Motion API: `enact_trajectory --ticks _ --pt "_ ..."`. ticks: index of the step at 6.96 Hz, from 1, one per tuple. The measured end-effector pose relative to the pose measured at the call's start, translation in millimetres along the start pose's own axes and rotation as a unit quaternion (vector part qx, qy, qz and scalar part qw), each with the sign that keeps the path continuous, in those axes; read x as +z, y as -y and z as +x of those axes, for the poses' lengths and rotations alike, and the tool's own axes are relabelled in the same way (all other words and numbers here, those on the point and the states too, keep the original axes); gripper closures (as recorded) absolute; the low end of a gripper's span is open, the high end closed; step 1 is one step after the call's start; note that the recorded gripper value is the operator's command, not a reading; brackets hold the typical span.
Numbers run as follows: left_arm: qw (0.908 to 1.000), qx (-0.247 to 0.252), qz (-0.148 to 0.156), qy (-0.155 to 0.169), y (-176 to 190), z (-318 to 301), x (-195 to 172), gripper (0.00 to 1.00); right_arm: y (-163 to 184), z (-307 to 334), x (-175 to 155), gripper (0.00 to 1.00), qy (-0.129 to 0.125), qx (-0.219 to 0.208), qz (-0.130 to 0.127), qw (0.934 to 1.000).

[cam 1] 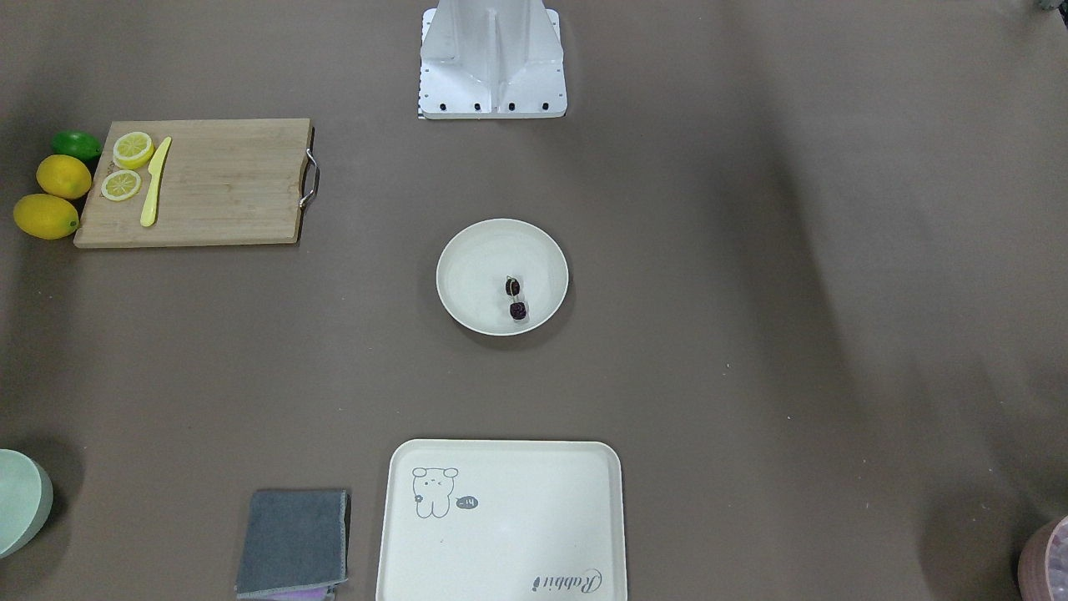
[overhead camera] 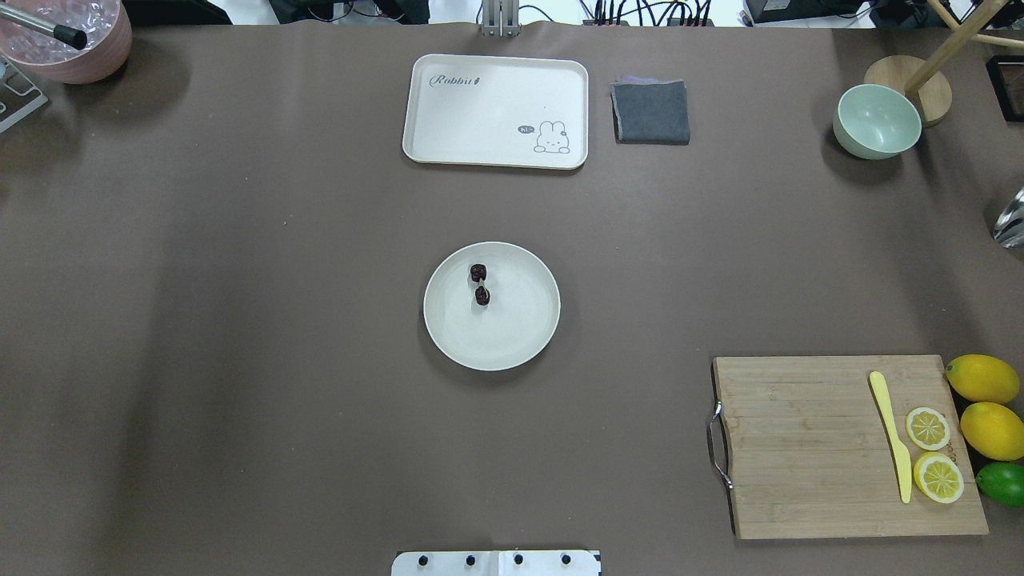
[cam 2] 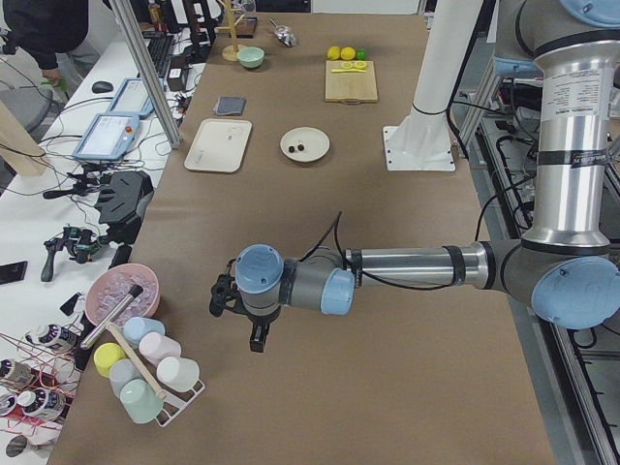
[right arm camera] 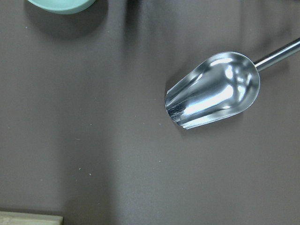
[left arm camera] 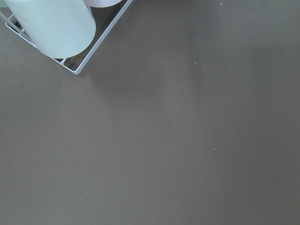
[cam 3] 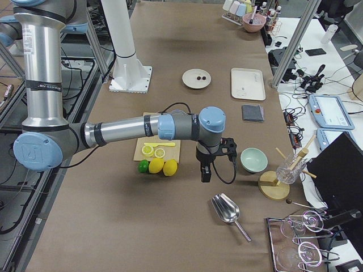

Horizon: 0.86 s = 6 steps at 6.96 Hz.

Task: Place red cherry on plate

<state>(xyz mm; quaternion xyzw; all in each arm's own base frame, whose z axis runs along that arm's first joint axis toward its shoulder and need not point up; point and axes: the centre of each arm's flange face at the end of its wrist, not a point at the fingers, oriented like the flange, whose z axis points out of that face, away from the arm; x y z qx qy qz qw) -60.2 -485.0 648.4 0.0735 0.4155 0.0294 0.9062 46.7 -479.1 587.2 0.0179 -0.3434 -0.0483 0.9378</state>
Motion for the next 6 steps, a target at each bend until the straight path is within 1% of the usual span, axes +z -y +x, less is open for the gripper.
enact_trajectory --ticks 1,2,3,4,6 --pt "1.0000 0.004 0.002 -0.001 -1.4 3.3 -4.3 0.01 -3.9 7.0 5.7 0.00 0.000 -0.012 -0.005 0.9999" --pt "0.9998 0.020 0.002 -0.004 -7.8 3.4 -4.8 0.01 -7.9 16.9 9.4 0.00 0.000 -0.021 -0.009 0.9997" --pt "0.9989 0.046 0.001 -0.010 -14.0 2.5 -3.3 0.01 -11.5 27.3 9.2 0.00 0.000 -0.025 -0.008 0.9996" --pt "0.9978 0.065 0.001 -0.012 -15.4 2.1 -2.9 0.01 -12.6 34.6 4.6 0.00 0.000 -0.025 -0.003 0.9997" --pt "0.9971 0.075 0.002 -0.010 -12.8 2.3 -4.0 0.01 -11.7 41.9 -4.5 0.00 -0.002 -0.020 0.006 0.9998"
